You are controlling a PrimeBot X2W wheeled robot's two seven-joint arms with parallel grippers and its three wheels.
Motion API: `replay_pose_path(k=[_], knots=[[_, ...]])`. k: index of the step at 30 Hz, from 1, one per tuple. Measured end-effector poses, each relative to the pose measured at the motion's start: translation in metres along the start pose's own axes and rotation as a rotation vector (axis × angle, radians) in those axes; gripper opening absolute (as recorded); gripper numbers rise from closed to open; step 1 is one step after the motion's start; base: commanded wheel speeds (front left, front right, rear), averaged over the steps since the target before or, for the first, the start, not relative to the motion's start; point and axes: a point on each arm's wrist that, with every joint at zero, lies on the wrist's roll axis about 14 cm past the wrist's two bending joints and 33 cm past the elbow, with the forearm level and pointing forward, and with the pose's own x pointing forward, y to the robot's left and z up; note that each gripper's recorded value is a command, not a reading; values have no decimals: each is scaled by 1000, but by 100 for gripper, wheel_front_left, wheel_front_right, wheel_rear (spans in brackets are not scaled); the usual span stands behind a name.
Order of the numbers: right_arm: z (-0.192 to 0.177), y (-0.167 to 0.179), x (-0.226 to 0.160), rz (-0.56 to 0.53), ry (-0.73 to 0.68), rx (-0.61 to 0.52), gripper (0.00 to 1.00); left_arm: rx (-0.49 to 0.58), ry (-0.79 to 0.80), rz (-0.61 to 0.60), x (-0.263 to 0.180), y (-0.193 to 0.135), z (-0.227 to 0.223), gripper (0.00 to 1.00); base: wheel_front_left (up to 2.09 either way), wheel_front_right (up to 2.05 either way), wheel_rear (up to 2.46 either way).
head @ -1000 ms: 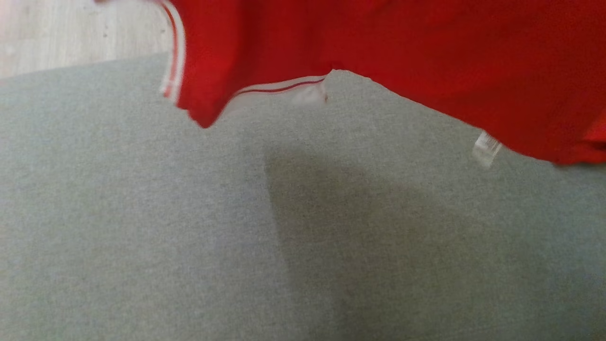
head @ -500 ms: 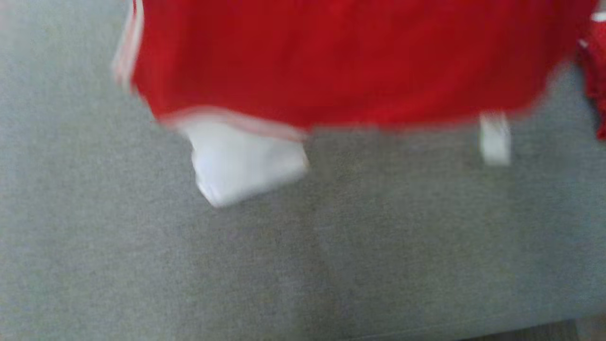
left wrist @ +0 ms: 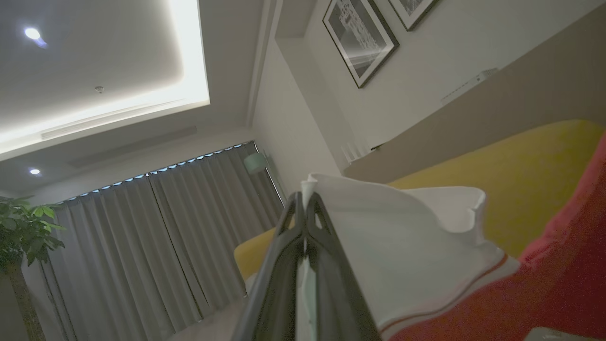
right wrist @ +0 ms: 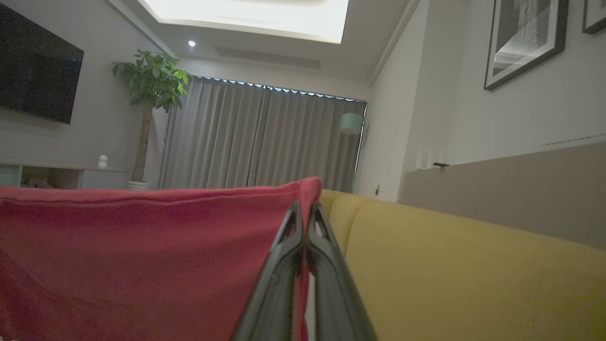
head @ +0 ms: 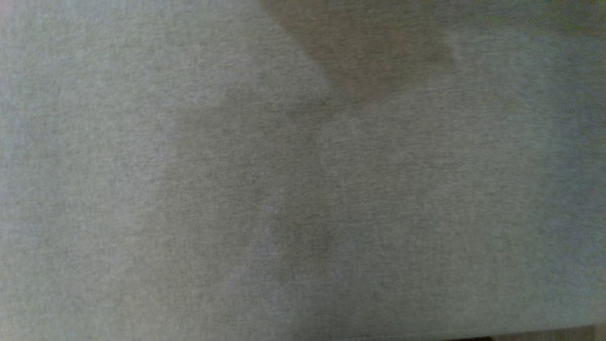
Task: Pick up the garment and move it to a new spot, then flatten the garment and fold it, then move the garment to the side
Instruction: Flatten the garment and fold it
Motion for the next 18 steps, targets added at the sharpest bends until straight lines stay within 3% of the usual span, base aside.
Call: replay_pose_path(k=[8,18], knots=[[-103,38,-53,25,228,91,0,-65,256,-105,-111,-49,-92,0,0,0,0],[-107,51,-158,19,391,174,0,-163,463,-166,-249,-104,-68,0,0,0,0]])
